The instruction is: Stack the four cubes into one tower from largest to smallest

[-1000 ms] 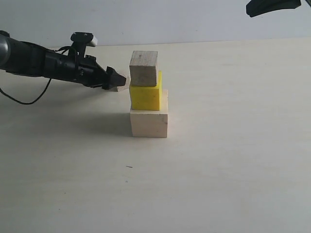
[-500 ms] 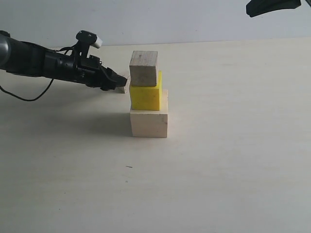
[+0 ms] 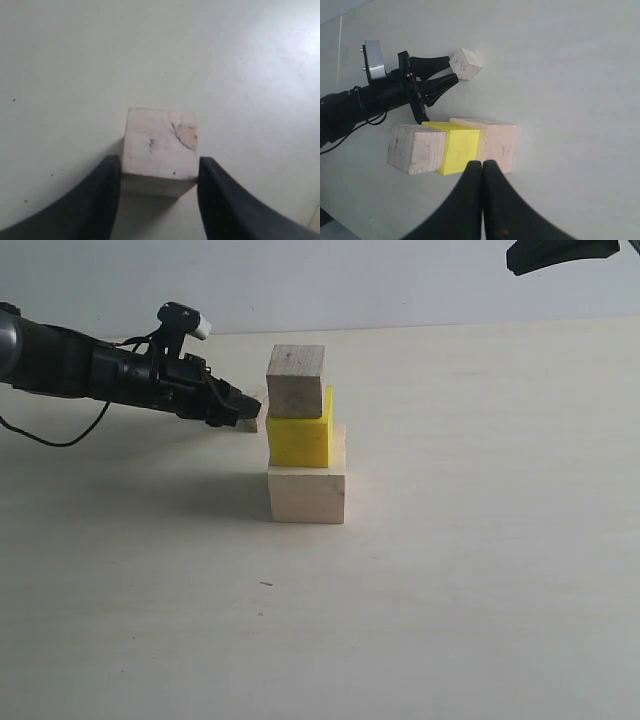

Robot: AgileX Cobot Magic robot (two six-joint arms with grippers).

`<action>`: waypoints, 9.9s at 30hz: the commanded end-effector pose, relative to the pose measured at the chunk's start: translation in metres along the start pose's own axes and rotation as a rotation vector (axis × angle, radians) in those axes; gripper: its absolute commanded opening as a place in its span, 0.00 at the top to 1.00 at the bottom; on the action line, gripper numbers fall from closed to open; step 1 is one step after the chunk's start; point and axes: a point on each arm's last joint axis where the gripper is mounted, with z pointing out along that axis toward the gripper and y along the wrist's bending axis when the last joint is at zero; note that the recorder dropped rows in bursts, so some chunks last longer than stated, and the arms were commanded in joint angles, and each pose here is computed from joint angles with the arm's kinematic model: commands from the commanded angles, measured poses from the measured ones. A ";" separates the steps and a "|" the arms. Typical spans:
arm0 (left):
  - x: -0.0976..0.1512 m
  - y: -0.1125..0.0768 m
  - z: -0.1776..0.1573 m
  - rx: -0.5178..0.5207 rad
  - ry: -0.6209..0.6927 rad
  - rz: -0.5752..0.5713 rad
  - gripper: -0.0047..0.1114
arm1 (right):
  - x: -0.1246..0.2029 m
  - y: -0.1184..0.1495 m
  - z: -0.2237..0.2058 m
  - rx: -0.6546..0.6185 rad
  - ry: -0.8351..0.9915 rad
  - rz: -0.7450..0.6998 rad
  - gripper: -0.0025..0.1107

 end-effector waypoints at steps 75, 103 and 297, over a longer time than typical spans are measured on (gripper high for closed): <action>-0.087 -0.013 -0.162 0.117 -0.065 0.291 0.96 | 0.001 0.003 -0.004 -0.007 -0.013 -0.008 0.98; -0.159 -0.118 -0.162 0.362 -0.015 0.630 0.96 | 0.000 0.005 -0.004 -0.026 -0.017 -0.001 0.98; -0.015 -0.130 -0.182 0.275 0.142 -0.241 0.96 | 0.007 -0.079 0.185 -0.168 0.357 0.147 0.98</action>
